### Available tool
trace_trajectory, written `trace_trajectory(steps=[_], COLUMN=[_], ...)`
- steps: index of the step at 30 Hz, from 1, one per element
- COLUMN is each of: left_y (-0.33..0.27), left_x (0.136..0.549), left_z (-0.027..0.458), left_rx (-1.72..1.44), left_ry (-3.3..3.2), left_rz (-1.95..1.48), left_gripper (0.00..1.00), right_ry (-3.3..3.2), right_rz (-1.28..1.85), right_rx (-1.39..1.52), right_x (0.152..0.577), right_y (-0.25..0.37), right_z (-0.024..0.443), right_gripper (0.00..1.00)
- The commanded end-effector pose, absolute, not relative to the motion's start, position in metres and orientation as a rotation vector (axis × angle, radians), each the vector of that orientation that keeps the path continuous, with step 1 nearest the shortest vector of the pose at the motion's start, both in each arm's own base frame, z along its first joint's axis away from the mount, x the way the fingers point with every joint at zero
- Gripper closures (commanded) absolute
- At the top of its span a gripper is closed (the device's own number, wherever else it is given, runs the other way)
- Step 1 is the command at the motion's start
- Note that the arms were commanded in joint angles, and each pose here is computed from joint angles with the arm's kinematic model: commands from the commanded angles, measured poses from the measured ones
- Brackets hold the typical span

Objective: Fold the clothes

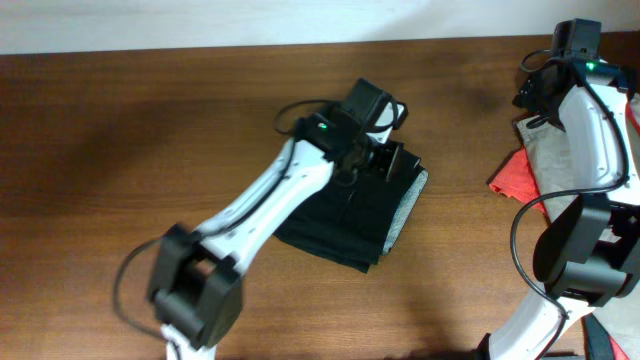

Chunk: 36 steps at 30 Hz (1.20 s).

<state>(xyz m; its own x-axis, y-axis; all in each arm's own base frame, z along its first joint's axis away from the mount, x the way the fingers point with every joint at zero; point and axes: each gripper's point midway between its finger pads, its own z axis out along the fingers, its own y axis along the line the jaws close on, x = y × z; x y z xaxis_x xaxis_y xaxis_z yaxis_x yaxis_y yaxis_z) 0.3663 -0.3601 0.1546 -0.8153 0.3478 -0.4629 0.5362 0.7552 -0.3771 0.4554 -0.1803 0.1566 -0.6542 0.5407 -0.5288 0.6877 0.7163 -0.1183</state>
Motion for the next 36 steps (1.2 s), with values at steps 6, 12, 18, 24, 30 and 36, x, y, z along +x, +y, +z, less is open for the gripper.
trace_trajectory(steps=[6, 12, 18, 24, 30, 36], left_y=[-0.277, -0.305, -0.314, -0.32, -0.327, -0.285], left_x=[0.272, 0.261, 0.251, 0.227, 0.238, 0.318], left_z=[0.125, 0.086, 0.049, 0.008, 0.028, 0.1], left_rx=[0.752, 0.769, 0.684, 0.664, 0.662, 0.534], left_ry=[3.013, 2.982, 3.012, 3.16, 3.13, 2.923], left_rz=[-0.357, -0.594, -0.708, -0.798, -0.84, -0.566], left_gripper=[0.87, 0.87, 0.87, 0.88, 0.99, 0.48], right_ry=[2.435, 2.435, 2.435, 2.435, 2.435, 2.435], right_rz=[-0.449, -0.449, -0.449, -0.449, -0.449, -0.449], right_rx=[0.951, 0.951, 0.951, 0.951, 0.951, 0.951], right_x=[0.454, 0.454, 0.454, 0.454, 0.454, 0.454], right_y=[-0.184, -0.184, -0.184, -0.184, -0.184, -0.184], right_z=[0.163, 0.163, 0.163, 0.163, 0.163, 0.163], right_gripper=[0.01, 0.01, 0.01, 0.01, 0.01, 0.01])
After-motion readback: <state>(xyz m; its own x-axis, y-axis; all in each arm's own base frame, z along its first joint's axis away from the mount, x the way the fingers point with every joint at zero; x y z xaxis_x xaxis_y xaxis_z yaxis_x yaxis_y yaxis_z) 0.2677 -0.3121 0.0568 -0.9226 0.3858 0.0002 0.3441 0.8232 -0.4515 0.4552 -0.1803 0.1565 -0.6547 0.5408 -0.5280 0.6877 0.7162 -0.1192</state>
